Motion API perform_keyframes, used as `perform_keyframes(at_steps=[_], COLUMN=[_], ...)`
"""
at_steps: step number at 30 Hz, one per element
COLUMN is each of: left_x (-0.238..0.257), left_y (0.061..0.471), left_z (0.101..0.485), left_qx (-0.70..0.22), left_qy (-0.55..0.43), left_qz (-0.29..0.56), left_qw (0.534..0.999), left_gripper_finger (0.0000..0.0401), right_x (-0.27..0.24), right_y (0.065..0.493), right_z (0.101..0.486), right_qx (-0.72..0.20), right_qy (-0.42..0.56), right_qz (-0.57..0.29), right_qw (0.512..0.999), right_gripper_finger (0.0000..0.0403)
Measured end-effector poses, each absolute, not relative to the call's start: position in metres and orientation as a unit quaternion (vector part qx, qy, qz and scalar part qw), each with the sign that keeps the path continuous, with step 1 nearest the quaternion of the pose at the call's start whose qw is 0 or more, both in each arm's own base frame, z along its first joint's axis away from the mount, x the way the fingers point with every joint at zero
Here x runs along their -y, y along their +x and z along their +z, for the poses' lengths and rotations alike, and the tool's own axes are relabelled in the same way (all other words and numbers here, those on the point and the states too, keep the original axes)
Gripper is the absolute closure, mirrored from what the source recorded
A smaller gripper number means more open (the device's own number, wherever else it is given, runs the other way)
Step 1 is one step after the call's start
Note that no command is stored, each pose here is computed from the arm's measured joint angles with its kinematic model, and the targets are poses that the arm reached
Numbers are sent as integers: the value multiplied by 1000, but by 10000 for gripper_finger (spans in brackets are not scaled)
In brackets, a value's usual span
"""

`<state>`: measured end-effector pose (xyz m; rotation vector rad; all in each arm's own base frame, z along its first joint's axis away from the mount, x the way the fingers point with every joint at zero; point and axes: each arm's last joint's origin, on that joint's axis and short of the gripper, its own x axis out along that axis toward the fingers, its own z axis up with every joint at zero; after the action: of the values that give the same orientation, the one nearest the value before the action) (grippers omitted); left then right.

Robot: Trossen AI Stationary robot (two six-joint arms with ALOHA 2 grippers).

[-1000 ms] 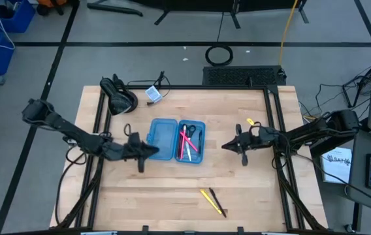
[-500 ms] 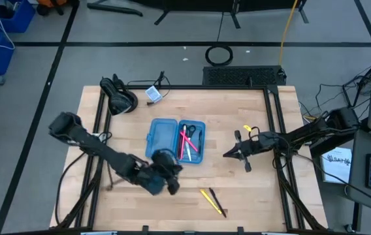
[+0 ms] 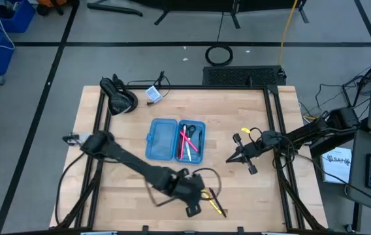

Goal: Pick & place school supplies into a supply box
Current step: Put the yellow pen into the blue supply box

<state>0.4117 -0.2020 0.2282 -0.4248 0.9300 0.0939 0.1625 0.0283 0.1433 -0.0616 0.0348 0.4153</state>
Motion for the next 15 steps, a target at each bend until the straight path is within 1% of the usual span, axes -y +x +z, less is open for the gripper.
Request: perform_keyframes(at_steps=[3,7,9,12,15], left_x=[192,178,170,159,146], left_y=[428,444,451,461,469], left_z=[222,229,232,242,255], left_qx=[-489,-509,-524,-522,-501], left_qy=[-161,-105,-85,-66,-55], left_qz=[17,-17,-16,-20,-26], left_qw=[857,854,848,850,863], left_gripper_finger=[364,364,364,364,364], right_x=[-28,-28,-28,-28,-28], right_y=[163,163,163,163,163], right_z=[145,146,146,146,146], right_qx=[-9,-7,-7,-8,-10], right_qy=[-30,-16,-16,-16,-9], right_qz=[206,206,206,206,206], right_qw=[978,978,978,978,978], right_gripper_finger=[403,403,403,403,403])
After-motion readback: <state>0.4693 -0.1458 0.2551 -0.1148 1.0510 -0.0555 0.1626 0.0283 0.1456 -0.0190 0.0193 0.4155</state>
